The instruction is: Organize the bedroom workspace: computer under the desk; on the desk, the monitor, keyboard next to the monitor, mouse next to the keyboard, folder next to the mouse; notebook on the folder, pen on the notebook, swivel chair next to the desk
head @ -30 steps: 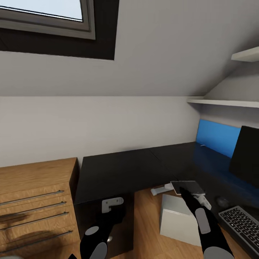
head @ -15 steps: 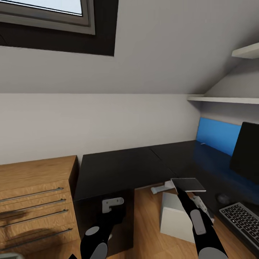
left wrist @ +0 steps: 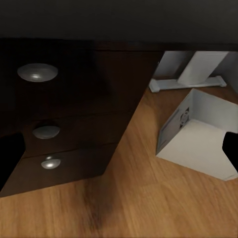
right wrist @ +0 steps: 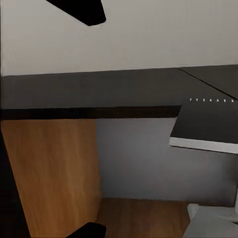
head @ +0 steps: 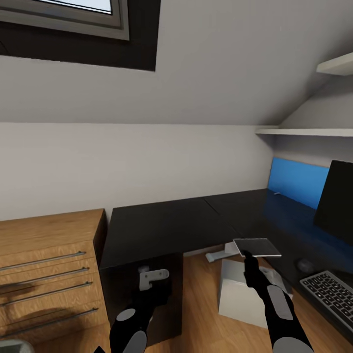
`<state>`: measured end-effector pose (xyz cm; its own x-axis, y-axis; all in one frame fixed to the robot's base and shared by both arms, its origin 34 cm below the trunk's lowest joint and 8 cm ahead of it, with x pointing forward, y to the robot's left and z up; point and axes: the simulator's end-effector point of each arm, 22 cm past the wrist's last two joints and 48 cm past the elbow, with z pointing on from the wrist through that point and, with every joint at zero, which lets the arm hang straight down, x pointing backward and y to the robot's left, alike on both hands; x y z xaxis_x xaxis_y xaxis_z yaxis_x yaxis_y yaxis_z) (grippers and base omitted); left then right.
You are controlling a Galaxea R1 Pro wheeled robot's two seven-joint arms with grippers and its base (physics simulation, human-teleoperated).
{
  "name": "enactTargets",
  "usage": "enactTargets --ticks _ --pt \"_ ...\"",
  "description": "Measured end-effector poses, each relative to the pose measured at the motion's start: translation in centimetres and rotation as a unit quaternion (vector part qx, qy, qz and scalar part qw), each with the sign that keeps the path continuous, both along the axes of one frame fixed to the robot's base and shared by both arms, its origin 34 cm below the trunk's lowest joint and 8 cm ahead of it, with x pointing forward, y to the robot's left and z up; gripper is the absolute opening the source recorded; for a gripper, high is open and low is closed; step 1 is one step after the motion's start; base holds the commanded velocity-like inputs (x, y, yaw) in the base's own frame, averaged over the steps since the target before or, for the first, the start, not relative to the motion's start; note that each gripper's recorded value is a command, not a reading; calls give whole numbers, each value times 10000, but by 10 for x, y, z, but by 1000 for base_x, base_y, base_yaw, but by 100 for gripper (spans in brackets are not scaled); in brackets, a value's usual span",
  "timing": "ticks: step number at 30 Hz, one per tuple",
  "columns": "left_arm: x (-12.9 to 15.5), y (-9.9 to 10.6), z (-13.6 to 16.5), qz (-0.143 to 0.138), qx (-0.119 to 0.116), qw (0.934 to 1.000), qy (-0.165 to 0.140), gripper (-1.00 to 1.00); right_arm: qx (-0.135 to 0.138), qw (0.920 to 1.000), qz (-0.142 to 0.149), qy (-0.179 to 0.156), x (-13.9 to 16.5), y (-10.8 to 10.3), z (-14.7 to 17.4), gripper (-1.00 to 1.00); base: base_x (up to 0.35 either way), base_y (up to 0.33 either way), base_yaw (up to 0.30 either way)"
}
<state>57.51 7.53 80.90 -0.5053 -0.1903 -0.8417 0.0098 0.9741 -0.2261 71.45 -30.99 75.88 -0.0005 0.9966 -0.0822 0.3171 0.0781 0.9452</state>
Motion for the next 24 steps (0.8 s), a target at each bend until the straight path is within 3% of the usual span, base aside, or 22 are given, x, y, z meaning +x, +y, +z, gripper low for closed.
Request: enactTargets --ticks 5,9,12,18,21,24 --pt "-1 0 -9 -1 0 10000 -1 100 540 9983 83 -186 1 5 -1 100 0 0 0" --pt "-2 0 -17 -1 -1 10000 -2 100 756 9966 34 -314 1 -4 -2 100 0 0 0" --pt "-3 0 -23 -5 -1 10000 -3 100 781 9960 9 -442 1 -7 -2 100 0 0 0" --pt "-7 -7 -35 -92 18 10000 -5 100 692 9916 -79 -1091 4 -16 12 100 0 0 0" --pt "-10 -11 -41 -136 30 9999 -8 100 611 9912 -243 -1149 3 -24 8 100 0 0 0" --pt "-12 -11 -47 -137 49 9999 -6 100 396 9907 -677 -1114 0 -42 -3 100 0 0 0"
